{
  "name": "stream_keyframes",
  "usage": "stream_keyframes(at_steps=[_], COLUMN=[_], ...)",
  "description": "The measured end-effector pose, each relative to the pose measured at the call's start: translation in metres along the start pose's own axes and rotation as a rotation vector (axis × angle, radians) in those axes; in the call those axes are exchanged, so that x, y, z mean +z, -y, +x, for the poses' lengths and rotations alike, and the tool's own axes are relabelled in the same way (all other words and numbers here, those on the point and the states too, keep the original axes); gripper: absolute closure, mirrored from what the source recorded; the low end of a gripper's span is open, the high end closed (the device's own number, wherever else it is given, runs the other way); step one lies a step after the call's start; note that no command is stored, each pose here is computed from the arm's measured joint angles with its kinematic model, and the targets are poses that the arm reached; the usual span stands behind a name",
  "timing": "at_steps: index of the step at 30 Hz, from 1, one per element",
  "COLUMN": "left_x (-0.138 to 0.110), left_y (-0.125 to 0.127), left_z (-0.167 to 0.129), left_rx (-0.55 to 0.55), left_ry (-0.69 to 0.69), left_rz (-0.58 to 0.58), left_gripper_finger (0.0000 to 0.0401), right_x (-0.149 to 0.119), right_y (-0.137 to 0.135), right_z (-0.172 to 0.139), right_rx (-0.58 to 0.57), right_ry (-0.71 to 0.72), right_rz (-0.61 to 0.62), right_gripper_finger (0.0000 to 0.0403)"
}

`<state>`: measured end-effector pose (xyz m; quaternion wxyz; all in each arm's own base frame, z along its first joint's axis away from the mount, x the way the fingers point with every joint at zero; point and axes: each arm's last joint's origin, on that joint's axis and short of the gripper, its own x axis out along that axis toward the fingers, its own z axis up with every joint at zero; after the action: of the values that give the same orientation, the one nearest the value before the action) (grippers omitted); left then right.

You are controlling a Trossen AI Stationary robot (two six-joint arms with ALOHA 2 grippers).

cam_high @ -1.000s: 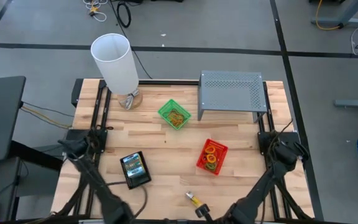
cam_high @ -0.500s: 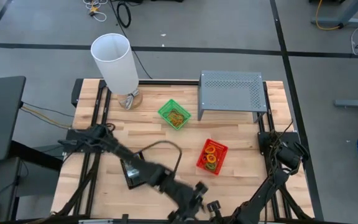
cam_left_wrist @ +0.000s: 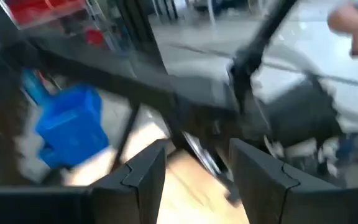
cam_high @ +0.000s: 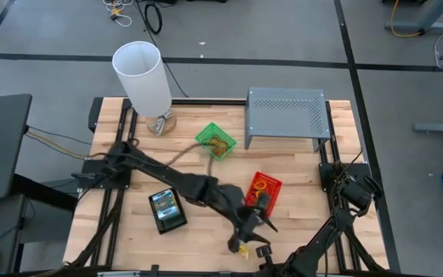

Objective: Pick & Place Office Desk Supplies
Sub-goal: Put the yellow crayon pack into the black bin

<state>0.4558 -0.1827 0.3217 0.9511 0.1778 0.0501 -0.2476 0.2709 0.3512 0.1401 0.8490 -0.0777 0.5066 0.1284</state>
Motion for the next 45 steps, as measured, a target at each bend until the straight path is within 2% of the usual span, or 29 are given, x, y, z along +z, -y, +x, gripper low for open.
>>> stream_keyframes(at_steps=[4,9,14,18,21,24,27,31,33,38,42,45], left_x=[0.028,0.041,0.056,0.077,0.078,0.054,0.011,-0.046,-0.068,-0.105,-0.116,-0.121], left_y=[-0.009,-0.012,-0.015,-0.018,-0.011,0.001,0.016,0.033,0.042,0.066,0.084,0.097], left_z=[-0.034,-0.071,-0.102,-0.134,-0.155,-0.174,-0.192,-0.218,-0.230,-0.261,-0.279,-0.285], left_rx=[0.042,0.042,0.084,0.133,0.126,0.159,0.266,0.403,0.412,0.341,0.263,0.186], left_ry=[-0.056,-0.223,-0.283,-0.145,0.127,0.380,0.458,0.375,0.328,0.216,0.129,0.053], left_rz=[0.029,0.029,0.026,0.029,0.046,0.061,0.021,-0.056,-0.109,-0.226,-0.284,-0.319], left_gripper_finger=[0.0220,0.0220,0.0220,0.0220,0.0220,0.0220,0.0220,0.0220,0.0220,0.0220,0.0220,0.0220], right_x=[0.000,0.002,0.006,0.009,0.011,0.012,0.013,0.014,0.016,0.023,0.030,0.038], right_y=[0.001,0.004,0.008,0.010,0.011,0.012,0.014,0.017,0.020,0.034,0.046,0.056], right_z=[0.000,0.001,0.003,0.003,0.004,0.004,0.005,0.005,0.006,0.010,0.010,0.008], right_rx=[-0.014,-0.027,-0.036,-0.032,-0.044,-0.053,-0.055,-0.059,-0.063,-0.080,-0.057,-0.013], right_ry=[0.009,0.016,0.026,0.042,0.057,0.062,0.062,0.061,0.060,0.057,0.047,0.037], right_rz=[-0.002,-0.009,-0.012,-0.010,-0.019,-0.020,-0.017,-0.026,-0.026,-0.007,0.020,0.049], right_gripper_finger=[0.0394,0.0394,0.0394,0.0394,0.0394,0.0394,0.0394,0.0394,0.0394,0.0394,0.0390,0.0363])
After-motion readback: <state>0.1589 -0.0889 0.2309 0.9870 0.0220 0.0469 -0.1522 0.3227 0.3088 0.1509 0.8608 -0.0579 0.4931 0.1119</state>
